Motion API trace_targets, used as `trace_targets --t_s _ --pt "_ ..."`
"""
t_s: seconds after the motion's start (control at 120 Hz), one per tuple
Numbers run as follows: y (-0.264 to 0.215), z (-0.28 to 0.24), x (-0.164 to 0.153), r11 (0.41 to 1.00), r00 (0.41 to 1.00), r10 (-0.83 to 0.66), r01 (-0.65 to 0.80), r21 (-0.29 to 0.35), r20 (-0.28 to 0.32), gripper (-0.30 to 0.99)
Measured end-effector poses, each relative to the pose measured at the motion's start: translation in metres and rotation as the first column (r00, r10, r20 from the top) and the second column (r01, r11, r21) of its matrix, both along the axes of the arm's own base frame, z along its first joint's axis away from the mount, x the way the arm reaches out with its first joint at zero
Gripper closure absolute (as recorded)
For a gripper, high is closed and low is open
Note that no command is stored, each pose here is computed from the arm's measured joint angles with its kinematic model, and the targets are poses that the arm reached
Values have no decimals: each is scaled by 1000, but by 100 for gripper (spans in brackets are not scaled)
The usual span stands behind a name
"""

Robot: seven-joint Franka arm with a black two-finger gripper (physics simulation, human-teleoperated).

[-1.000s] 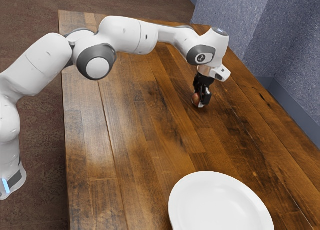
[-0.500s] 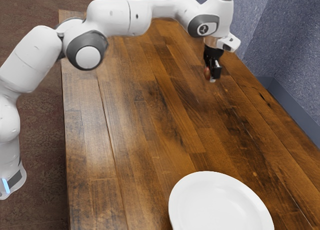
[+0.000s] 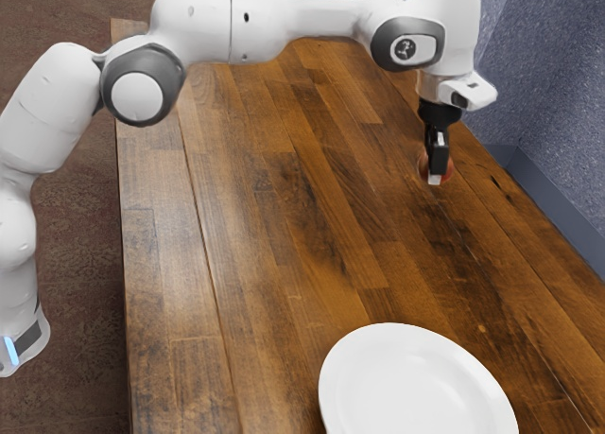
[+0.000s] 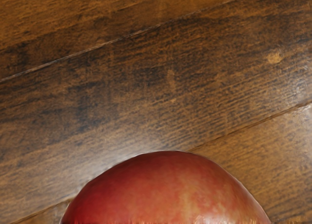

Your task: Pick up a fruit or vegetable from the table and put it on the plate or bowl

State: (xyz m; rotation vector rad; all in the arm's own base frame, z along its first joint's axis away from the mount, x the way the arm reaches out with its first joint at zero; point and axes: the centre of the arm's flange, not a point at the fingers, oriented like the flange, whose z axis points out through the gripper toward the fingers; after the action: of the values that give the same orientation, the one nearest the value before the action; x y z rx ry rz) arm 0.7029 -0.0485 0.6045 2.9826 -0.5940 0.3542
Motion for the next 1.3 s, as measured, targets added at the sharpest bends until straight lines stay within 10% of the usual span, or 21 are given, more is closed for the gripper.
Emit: trace_targets --t_s 0.667,1.125,1.3 --pt "-272 -64 -84 902 896 -428 431 7 -117 32" --pt "-331 -80 -113 864 858 -500 504 6 -118 31" --pt "-337 -80 -117 862 855 -504 508 -3 -119 9"
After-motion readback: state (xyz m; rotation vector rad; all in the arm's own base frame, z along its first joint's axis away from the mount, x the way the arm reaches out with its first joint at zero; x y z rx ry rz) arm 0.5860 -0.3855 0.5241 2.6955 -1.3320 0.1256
